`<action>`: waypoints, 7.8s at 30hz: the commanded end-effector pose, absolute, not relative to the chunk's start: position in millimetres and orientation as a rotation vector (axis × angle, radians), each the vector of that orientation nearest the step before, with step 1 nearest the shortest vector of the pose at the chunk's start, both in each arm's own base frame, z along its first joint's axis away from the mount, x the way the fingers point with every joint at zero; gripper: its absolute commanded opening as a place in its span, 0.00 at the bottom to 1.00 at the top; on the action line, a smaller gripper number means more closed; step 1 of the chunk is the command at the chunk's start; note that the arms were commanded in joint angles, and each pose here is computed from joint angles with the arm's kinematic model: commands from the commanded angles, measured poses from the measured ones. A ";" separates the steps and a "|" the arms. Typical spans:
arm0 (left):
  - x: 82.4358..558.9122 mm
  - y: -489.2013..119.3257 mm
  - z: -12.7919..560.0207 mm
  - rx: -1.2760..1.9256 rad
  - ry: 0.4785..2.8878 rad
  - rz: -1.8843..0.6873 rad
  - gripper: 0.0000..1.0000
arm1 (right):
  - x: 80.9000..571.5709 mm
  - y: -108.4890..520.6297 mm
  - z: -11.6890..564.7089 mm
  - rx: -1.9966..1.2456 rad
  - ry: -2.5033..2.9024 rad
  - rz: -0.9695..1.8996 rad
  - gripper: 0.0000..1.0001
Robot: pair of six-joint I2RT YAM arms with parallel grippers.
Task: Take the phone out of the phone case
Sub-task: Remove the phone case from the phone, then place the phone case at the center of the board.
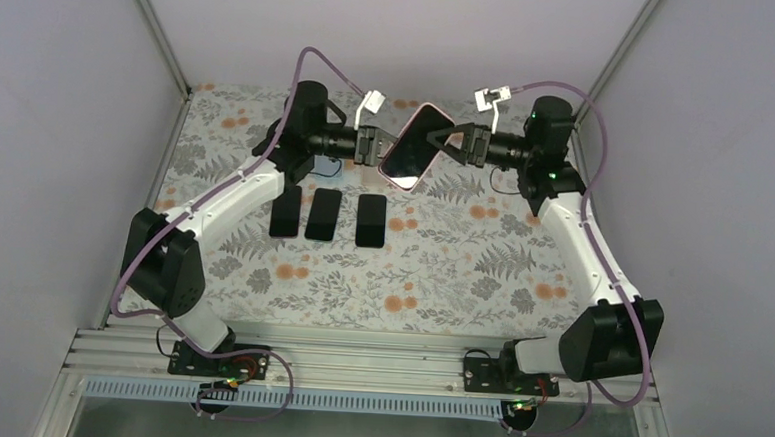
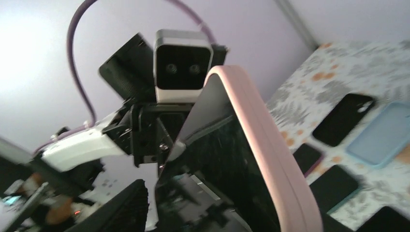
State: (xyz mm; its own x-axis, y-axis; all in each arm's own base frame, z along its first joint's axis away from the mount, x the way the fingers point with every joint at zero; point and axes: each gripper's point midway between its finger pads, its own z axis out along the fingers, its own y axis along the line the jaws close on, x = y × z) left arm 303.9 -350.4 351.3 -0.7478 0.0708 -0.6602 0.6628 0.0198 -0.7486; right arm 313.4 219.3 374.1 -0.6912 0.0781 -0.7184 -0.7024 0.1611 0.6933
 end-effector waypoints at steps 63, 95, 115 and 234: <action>403.6 -319.6 305.3 -0.152 2.244 -1.523 0.02 | 384.6 268.9 304.2 -0.881 1.697 -0.118 0.65; 404.3 -311.9 290.3 -0.174 2.267 -1.446 0.02 | 395.4 232.7 334.4 -0.784 1.662 -0.248 0.04; 414.6 -306.7 275.0 -0.178 2.282 -1.369 0.02 | 357.2 226.7 378.0 -0.785 1.670 0.123 0.04; 471.8 -325.1 325.1 0.197 2.026 -1.285 1.00 | 370.0 103.7 401.1 -0.764 1.473 -0.316 0.04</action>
State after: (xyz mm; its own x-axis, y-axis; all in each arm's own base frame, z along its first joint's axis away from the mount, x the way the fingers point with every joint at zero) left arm 501.0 -312.7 278.8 -0.7235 -0.2928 -0.6251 0.3088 0.6727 -0.6724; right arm 373.7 105.7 359.9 -0.0711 -0.5193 -0.8516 -0.4011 0.7966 -0.4522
